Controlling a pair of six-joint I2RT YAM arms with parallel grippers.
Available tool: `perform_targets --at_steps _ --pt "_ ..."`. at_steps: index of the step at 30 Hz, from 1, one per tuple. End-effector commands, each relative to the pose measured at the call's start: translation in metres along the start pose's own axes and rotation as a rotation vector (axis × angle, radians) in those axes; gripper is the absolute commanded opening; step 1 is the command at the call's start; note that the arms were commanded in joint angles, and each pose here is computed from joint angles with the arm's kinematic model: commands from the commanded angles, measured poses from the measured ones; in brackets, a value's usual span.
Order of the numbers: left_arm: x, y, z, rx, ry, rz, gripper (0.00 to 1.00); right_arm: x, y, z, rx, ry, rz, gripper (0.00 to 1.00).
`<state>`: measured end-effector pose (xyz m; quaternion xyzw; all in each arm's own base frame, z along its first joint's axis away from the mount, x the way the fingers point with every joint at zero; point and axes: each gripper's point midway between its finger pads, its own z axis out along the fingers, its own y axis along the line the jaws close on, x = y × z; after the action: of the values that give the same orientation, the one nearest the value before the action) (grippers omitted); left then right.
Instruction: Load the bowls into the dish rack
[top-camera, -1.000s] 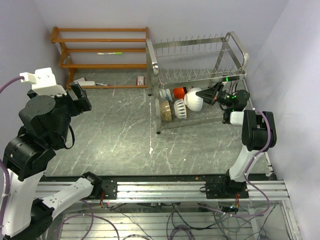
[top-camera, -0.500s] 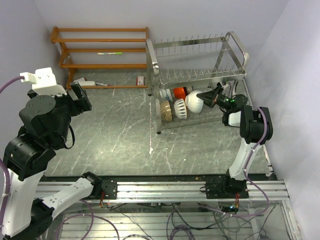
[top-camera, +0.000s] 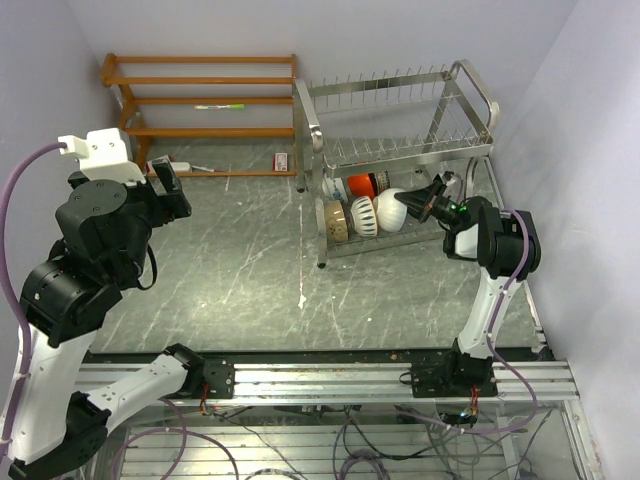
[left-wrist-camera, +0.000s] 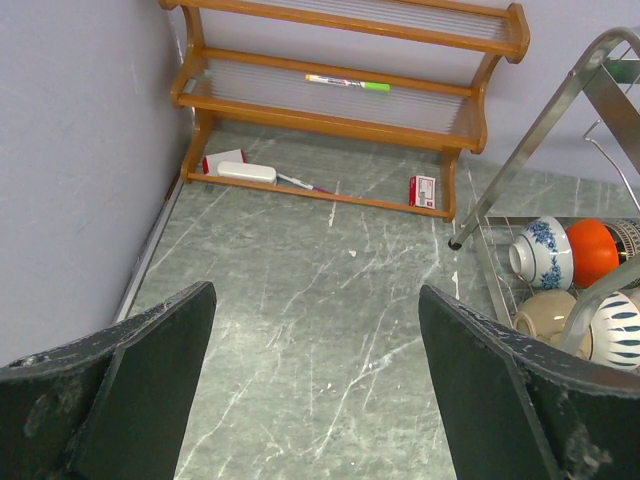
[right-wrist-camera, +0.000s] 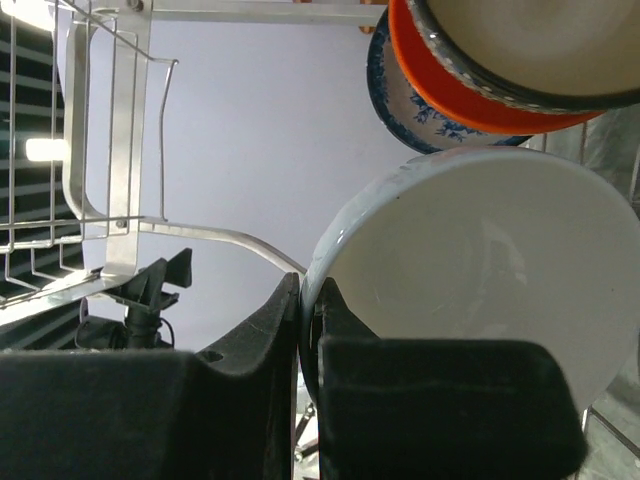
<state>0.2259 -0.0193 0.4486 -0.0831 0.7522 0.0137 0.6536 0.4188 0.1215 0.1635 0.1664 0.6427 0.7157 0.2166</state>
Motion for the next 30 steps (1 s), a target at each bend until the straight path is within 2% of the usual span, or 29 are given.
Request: perform_targets --at_steps 1,10,15,20,24,30 --pt "-0.005 -0.003 0.0 0.011 -0.019 -0.024 0.93 -0.008 -0.007 -0.012 -0.038 -0.072 -0.046 0.0" --pt "-0.002 0.004 -0.005 -0.002 -0.018 -0.039 0.93 -0.012 -0.029 -0.013 0.088 -0.101 -0.072 0.03" --pt "-0.004 0.007 -0.008 -0.004 -0.023 -0.044 0.93 -0.018 -0.036 -0.012 0.176 -0.103 -0.076 0.16" --pt "-0.004 0.007 -0.009 -0.001 -0.027 -0.042 0.93 -0.022 -0.029 -0.012 0.227 -0.106 -0.112 0.37" --pt "-0.004 0.005 -0.009 0.008 -0.026 -0.042 0.93 -0.026 -0.023 -0.012 0.263 -0.109 -0.153 0.42" --pt "-0.004 0.005 -0.012 0.019 -0.03 -0.047 0.93 -0.029 -0.017 -0.013 0.325 -0.114 -0.198 0.62"
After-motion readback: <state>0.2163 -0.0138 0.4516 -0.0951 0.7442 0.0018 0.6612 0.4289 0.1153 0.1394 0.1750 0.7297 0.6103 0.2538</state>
